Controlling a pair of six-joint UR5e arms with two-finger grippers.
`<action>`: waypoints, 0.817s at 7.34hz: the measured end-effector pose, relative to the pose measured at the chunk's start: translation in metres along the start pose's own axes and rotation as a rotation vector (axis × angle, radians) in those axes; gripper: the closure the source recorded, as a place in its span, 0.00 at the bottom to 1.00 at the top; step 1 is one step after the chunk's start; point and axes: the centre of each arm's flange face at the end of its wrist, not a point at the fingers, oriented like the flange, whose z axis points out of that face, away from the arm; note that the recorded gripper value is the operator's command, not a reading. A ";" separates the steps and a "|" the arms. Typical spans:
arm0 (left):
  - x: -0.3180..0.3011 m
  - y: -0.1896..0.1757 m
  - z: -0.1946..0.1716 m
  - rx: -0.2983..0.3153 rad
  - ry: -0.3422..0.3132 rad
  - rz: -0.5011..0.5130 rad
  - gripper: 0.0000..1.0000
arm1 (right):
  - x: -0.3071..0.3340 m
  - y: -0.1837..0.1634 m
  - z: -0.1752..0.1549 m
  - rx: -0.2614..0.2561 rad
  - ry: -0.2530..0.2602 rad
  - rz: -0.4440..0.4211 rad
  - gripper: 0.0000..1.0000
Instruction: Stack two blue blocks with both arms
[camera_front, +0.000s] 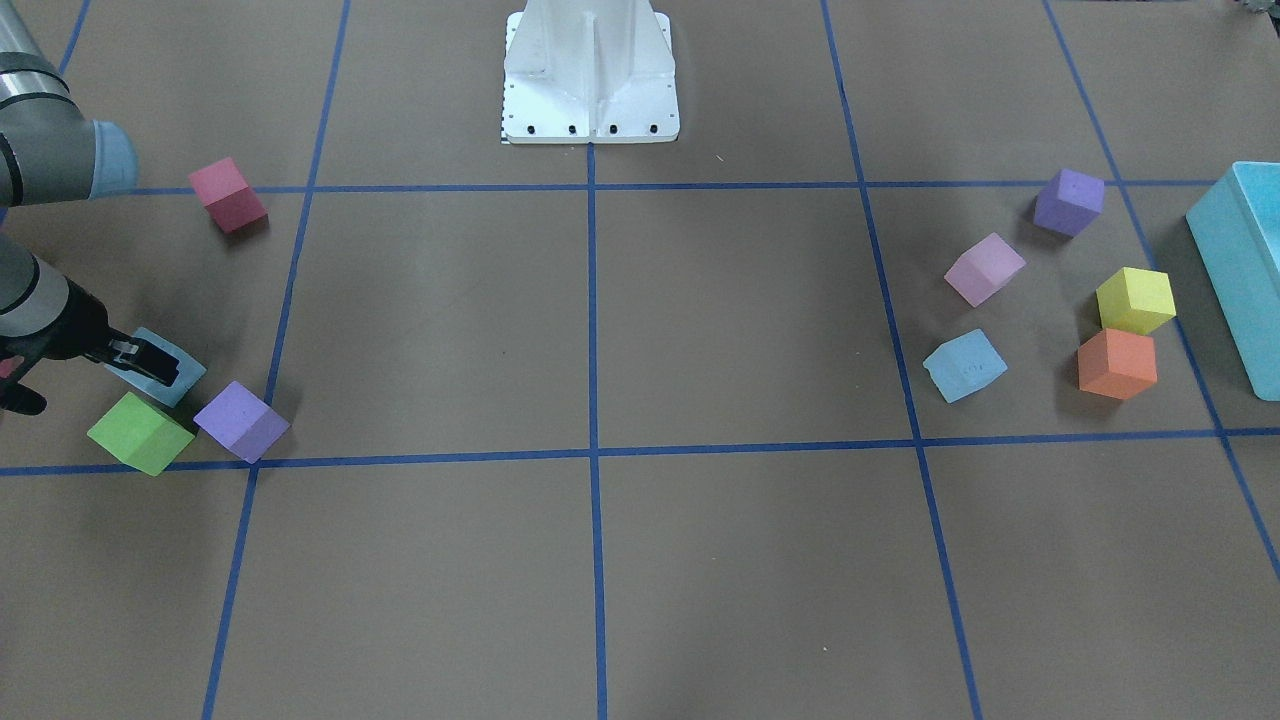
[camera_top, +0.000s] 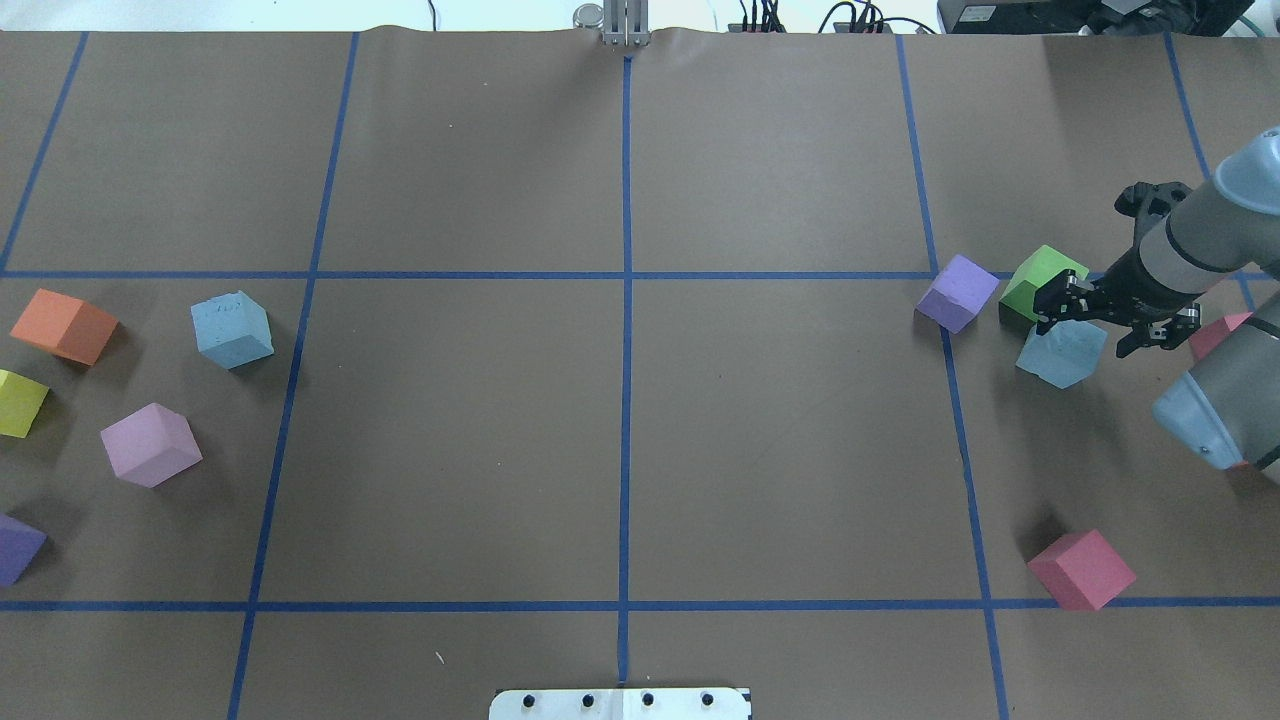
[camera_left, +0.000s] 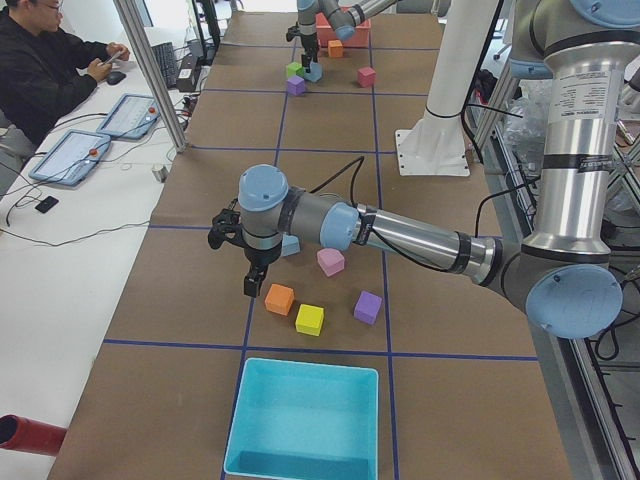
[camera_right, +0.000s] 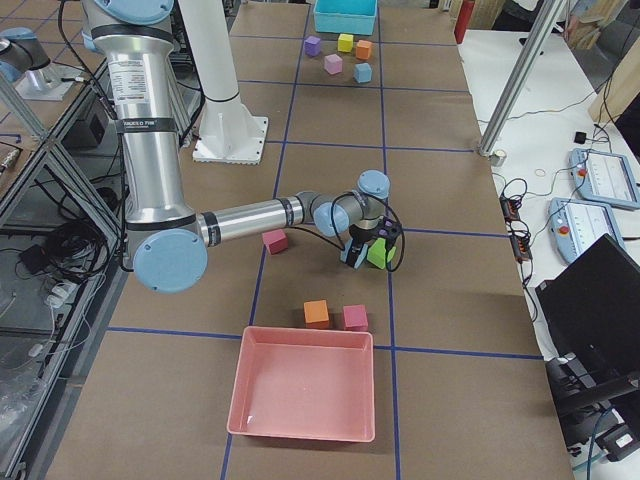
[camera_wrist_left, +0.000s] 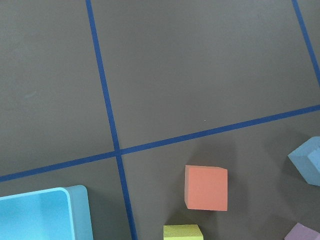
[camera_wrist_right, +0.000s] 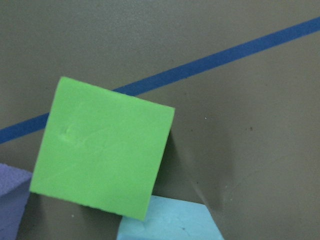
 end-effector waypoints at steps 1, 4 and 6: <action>0.000 0.000 0.000 0.001 0.000 0.000 0.00 | -0.005 0.002 0.001 -0.002 -0.003 0.009 0.17; -0.002 0.003 0.001 -0.003 0.000 -0.003 0.00 | -0.010 0.007 0.003 0.000 -0.002 0.009 0.19; -0.003 0.006 0.003 -0.007 0.000 -0.004 0.00 | -0.005 0.007 0.013 0.009 -0.008 -0.006 0.23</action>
